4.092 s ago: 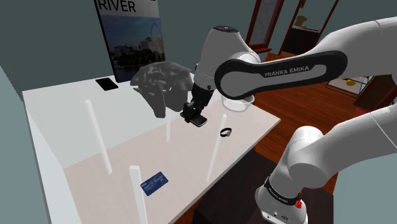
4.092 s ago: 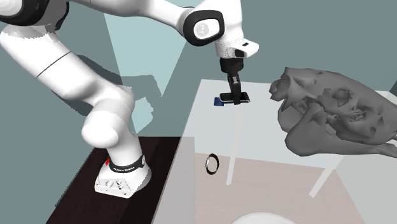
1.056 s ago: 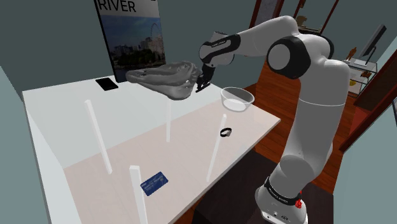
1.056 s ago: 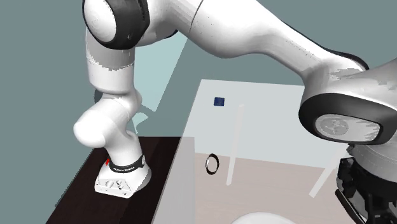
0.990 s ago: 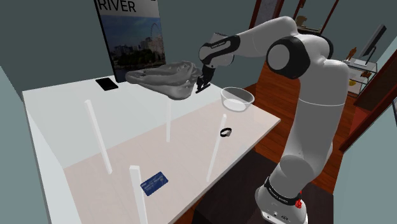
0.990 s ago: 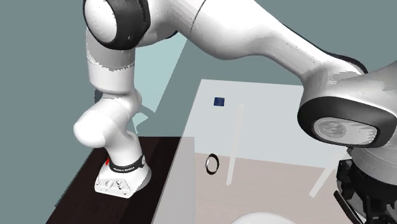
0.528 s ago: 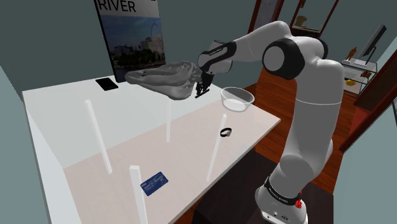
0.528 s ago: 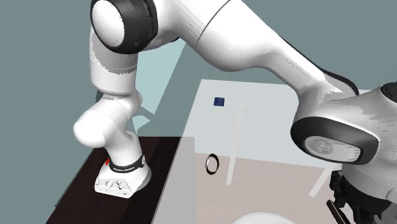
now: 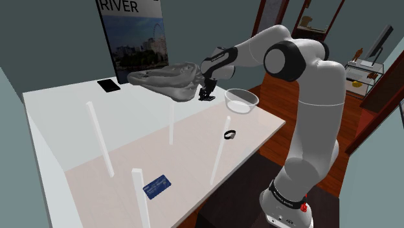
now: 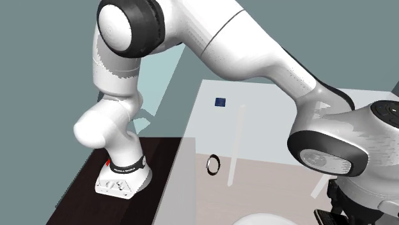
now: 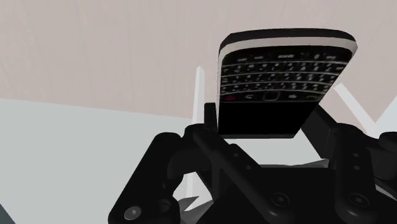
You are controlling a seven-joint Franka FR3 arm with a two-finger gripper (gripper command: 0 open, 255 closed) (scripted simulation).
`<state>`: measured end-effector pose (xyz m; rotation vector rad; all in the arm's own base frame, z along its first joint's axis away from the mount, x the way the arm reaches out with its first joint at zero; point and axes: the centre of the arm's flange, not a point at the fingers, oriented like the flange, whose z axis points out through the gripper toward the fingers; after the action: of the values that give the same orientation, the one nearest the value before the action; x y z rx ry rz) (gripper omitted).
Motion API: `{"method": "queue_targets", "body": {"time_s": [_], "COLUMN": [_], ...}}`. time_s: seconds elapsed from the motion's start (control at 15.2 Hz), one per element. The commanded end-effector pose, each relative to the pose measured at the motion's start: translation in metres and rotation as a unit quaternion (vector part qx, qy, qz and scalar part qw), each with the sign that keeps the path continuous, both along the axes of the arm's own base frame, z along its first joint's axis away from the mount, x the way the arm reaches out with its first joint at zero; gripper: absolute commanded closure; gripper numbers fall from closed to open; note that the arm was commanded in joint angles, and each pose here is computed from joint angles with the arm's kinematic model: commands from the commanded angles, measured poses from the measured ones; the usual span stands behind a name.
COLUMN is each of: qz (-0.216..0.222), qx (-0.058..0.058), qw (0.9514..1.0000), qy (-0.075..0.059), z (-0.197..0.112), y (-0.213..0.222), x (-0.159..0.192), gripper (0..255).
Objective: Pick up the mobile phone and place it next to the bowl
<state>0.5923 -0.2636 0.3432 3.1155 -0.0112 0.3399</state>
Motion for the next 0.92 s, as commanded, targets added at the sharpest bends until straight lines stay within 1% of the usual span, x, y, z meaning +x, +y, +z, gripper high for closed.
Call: {"method": "queue_targets", "body": {"time_s": [0.0, 0.2, 0.26, 0.59, 0.86], "qz": [0.001, 0.001, 0.001, 0.001, 0.001], "qx": [0.001, 0.001, 0.001, 0.001, 0.001], "qw": [1.0000, 1.0000, 1.0000, 1.0000, 1.0000], "qy": [0.002, 0.002, 0.002, 0.002, 0.002], "z": [-0.003, -0.003, -0.003, -0.003, 0.046], "y": [0.002, 0.002, 0.002, 0.002, 0.002], "x": [0.001, 0.001, 0.001, 0.001, -0.010], "gripper": [255, 255, 0, 0, 0]}}
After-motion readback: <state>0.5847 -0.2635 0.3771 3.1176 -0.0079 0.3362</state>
